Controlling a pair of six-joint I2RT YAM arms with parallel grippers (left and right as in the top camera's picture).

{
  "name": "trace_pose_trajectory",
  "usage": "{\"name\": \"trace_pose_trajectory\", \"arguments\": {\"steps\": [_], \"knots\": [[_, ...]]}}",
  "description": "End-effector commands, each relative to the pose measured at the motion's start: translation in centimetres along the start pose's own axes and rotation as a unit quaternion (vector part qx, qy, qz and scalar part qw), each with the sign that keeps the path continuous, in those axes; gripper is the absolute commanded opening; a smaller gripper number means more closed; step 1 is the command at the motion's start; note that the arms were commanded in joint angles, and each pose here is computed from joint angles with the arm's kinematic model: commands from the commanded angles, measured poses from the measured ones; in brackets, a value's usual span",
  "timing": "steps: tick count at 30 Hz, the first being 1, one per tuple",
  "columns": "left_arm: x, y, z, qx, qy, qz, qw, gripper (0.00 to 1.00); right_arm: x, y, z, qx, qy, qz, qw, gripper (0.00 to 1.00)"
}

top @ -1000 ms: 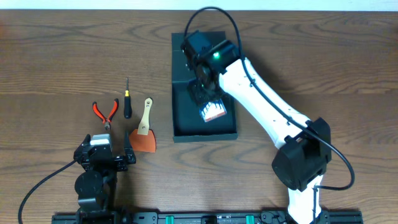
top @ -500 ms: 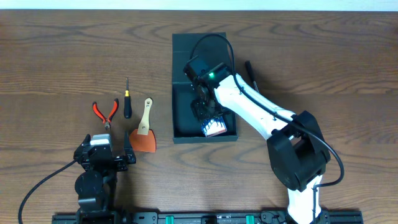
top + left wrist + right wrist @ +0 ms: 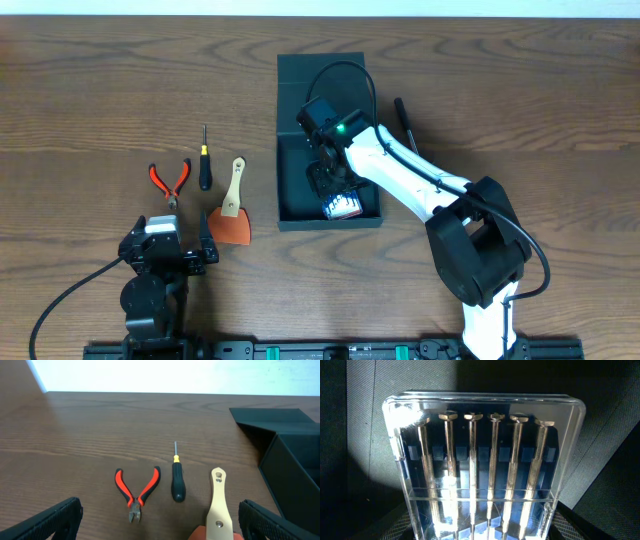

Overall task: Pack container
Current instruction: 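Carry the screwdriver case with the right gripper into the black box, then release the case and move the right gripper toward the hammer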

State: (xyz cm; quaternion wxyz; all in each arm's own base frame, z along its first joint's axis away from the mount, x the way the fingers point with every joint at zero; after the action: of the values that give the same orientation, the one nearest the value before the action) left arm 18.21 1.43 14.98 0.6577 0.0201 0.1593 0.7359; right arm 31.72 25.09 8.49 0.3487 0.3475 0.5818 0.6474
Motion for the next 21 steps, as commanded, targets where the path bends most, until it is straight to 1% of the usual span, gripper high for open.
{"name": "trace_pose_trajectory", "arguments": {"steps": [1, 6, 9, 12, 16, 19, 21], "knots": [[0.0, -0.3, -1.0, 0.014, 0.0, -0.004, 1.0, 0.98, 0.4, 0.0, -0.1, 0.001, -0.003, 0.004, 1.0, 0.63], [0.0, -0.3, -1.0, 0.014, 0.0, -0.004, 1.0, 0.98, 0.1, 0.0, -0.1, 0.001, 0.0, 0.004, 1.0, 0.79], [0.0, -0.3, -1.0, 0.014, 0.0, -0.004, 1.0, 0.98, 0.0, 0.0, 0.0, -0.001, 0.006, 0.003, 1.0, 0.83], [0.0, -0.3, -1.0, 0.014, 0.0, -0.004, 1.0, 0.98, -0.2, 0.0, 0.2, -0.007, 0.006, 0.002, 1.0, 0.85], [0.0, -0.3, -1.0, 0.014, 0.0, -0.004, 1.0, 0.98, -0.6, 0.6, 1.0, -0.021, 0.011, 0.001, 1.0, 0.84], [0.0, -0.3, -1.0, 0.014, 0.0, -0.004, 1.0, 0.98, -1.2, 3.1, 2.7, -0.045, 0.012, 0.001, 0.999, 0.84], [0.0, -0.3, -1.0, 0.014, 0.0, -0.004, 1.0, 0.98, -2.0, 6.1, 4.1, -0.067, 0.007, -0.009, 0.998, 0.84]]}}
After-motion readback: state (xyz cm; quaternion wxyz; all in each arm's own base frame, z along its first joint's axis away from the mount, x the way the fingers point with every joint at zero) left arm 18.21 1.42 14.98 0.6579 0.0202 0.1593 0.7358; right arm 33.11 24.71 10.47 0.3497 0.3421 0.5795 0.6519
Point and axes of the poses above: each gripper's point midway between its finger pads, its own y axis back along the fingers, its own x axis along the line the jaws close on, z = x × y, the point moved 5 cm from there along y, back along the fingers, and after that the axes turned 12 degrees about y, right-handed, at the moved point
